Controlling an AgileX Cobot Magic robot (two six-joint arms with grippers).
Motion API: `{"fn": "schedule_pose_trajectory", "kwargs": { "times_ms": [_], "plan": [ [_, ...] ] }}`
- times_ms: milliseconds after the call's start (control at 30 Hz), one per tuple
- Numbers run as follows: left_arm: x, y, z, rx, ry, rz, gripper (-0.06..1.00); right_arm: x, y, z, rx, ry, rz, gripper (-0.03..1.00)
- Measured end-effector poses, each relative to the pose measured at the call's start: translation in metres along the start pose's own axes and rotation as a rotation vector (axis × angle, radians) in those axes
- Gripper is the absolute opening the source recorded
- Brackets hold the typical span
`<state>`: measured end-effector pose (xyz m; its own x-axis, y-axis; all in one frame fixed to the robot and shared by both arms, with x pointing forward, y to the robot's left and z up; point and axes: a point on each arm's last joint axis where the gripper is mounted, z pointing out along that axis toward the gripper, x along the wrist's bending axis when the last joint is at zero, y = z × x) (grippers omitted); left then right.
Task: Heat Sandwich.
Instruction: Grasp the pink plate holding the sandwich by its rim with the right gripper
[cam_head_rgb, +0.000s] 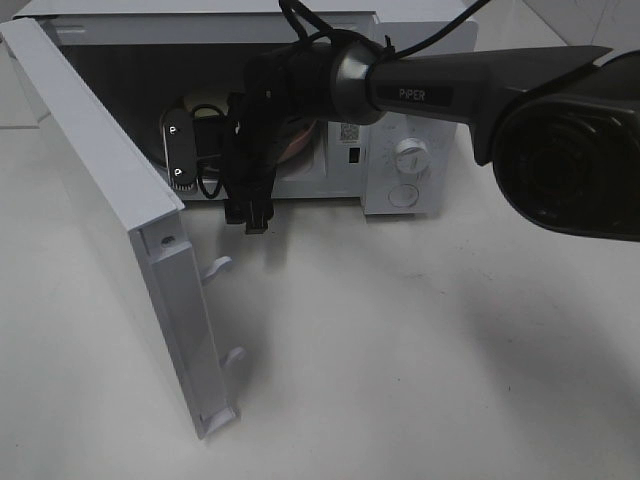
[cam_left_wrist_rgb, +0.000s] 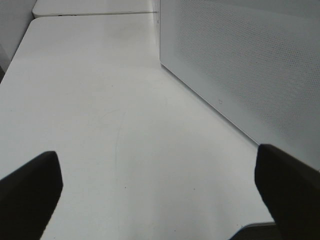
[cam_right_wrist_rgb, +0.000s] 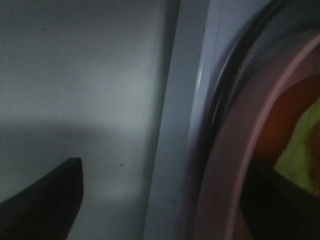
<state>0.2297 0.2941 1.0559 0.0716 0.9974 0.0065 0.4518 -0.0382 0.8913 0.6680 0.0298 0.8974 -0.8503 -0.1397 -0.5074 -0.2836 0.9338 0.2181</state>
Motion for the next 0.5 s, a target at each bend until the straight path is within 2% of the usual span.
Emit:
{"fn": "schedule_pose_trajectory", "kwargs": {
  "times_ms": [400, 467, 500],
  "plan": [
    [0.0001, 0.0000, 0.0000, 0.000, 0.001, 0.000, 0.97, -0.0002, -0.0032, -0.0012, -0.032, 0.045, 0.086, 0.76],
    [0.0001, 0.0000, 0.0000, 0.000, 0.001, 0.000, 0.97, -0.0016, -0.0053, -0.0019, -0.030, 0.047, 0.093, 0.74],
    [0.0001, 0.0000, 0.0000, 0.000, 0.001, 0.000, 0.97, -0.0022, -0.0062, -0.0028, -0.027, 0.052, 0.094, 0.67]
  ]
}}
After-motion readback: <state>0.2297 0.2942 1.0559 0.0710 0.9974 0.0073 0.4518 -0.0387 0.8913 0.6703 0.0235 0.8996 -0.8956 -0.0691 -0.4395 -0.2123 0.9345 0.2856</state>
